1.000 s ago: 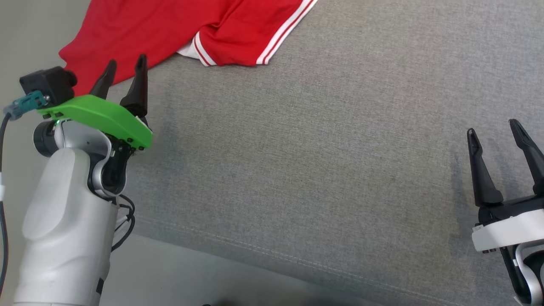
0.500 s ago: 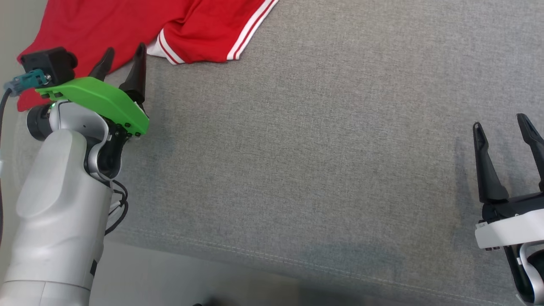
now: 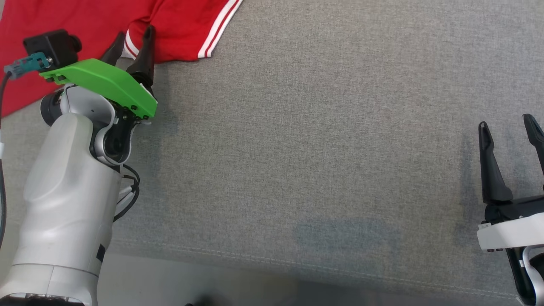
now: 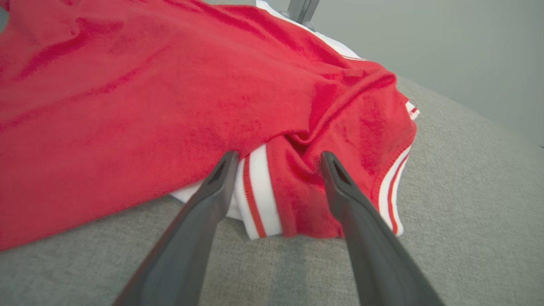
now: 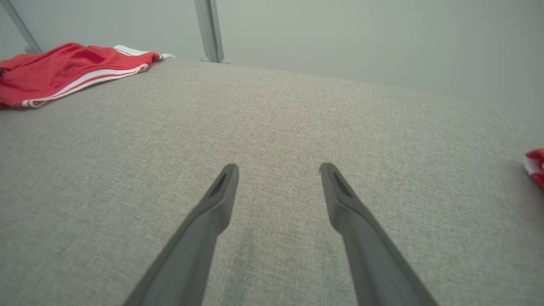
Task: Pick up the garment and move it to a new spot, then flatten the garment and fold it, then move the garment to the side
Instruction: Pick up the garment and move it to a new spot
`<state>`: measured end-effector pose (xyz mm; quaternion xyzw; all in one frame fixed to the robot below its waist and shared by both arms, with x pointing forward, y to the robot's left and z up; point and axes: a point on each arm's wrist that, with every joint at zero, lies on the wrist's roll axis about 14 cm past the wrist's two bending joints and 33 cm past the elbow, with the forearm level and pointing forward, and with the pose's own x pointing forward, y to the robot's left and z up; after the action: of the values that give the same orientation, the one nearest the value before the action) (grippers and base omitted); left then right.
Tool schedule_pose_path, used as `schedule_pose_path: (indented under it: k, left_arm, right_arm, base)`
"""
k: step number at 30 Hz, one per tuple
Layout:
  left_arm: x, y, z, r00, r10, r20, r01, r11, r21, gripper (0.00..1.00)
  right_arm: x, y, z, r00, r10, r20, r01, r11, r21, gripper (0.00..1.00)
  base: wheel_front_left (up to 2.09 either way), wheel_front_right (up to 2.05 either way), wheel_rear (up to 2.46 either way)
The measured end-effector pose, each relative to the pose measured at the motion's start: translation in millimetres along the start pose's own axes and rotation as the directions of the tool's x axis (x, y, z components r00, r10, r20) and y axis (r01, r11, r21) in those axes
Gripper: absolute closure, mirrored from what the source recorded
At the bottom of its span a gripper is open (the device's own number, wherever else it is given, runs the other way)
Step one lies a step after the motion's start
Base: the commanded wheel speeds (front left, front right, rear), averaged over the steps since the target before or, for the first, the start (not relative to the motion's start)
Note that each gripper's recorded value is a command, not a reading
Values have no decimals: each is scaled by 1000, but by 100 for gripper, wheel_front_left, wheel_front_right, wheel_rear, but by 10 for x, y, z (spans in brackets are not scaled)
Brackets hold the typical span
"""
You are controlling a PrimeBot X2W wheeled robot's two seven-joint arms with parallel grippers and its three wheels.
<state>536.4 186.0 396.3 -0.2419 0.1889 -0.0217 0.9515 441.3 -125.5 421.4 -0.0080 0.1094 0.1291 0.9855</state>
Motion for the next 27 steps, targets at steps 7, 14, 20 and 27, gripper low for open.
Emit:
schedule_pose_path:
  k: [7, 14, 20, 27]
  left_arm:
    - [81, -54, -162, 999, -16, -41, 16, 1000, -1, 0]
    - [83, -389, -283, 993, -96, -66, 93, 995, -46, 100]
    - [41, -765, -184, 981, -191, -22, 190, 981, -47, 100]
    - [-187, -1491, -139, 926, -377, 25, 377, 917, -132, 100]
  right_arm:
    - [-16, -84, -61, 999, -29, -15, 29, 1000, -4, 0]
    - [-28, -65, -28, 999, -36, 2, 36, 999, 6, 0]
    - [-64, 15, 8, 999, -33, 22, 32, 999, 31, 0]
    - [-114, 112, 55, 998, -46, 50, 41, 995, 94, 0]
  base:
    - [0, 0, 0]
    - [0, 0, 0]
    - [0, 0, 0]
    - [0, 0, 0]
